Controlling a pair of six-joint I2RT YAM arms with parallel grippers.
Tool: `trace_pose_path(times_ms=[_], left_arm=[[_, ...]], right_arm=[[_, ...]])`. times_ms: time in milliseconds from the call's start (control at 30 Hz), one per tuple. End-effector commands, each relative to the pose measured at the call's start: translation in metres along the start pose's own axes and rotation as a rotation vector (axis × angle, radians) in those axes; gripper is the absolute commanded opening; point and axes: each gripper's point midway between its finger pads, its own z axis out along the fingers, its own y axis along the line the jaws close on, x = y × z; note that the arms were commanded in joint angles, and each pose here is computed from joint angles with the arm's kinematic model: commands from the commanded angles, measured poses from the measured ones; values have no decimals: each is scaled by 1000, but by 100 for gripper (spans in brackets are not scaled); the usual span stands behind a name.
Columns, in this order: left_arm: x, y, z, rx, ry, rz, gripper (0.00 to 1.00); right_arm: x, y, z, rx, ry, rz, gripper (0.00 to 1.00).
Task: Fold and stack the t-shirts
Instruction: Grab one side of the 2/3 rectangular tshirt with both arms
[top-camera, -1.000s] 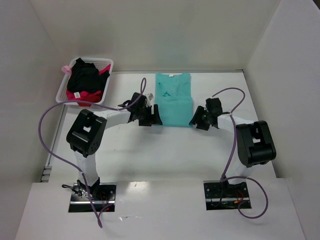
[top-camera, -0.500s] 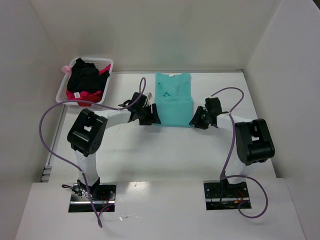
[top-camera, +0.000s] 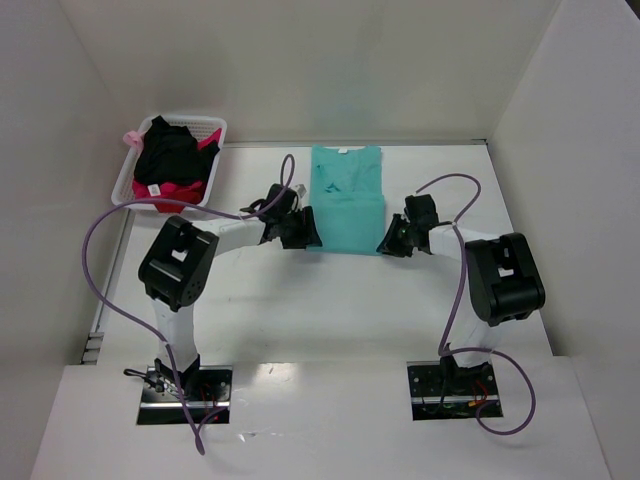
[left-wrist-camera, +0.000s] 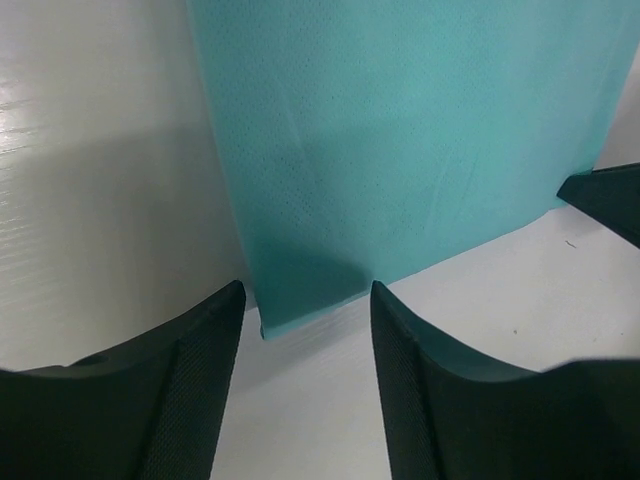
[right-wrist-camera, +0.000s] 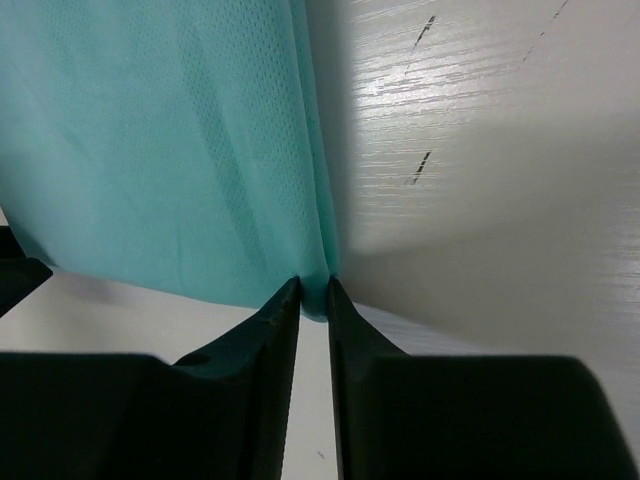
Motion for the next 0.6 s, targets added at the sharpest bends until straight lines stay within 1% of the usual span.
trace_pose_path(times_ms=[0, 67, 133, 200, 300, 367, 433, 500, 533, 567], left_arm=[[-6, -3, 7, 1, -12, -1, 60], [-4, -2, 7, -4, -5, -4, 56], [-1, 1, 7, -9, 2, -6, 49], [-1, 1, 7, -9, 3, -6, 44], [1, 1, 4, -14, 10, -8, 39], [2, 1, 2, -14, 10, 1, 36], [8, 7, 1, -30, 17, -3, 30], [9, 7, -2, -29, 16, -2, 23], [9, 7, -2, -29, 16, -2, 14], [10, 3, -4, -31, 13, 5, 11]], right_arm=[[2, -1, 6, 12, 11, -24, 22], [-2, 2, 6, 7, 4, -26, 19], [-2, 2, 6, 7, 4, -26, 18], [-4, 4, 4, 2, -5, -28, 13], [-6, 6, 1, -4, -14, -31, 12], [-6, 7, -3, -9, -21, -33, 9], [-6, 8, -6, -12, -26, -34, 5], [-7, 7, -9, -6, -39, -26, 0], [-8, 7, -13, 1, -48, -27, 0], [-6, 6, -16, 6, -40, -25, 0]])
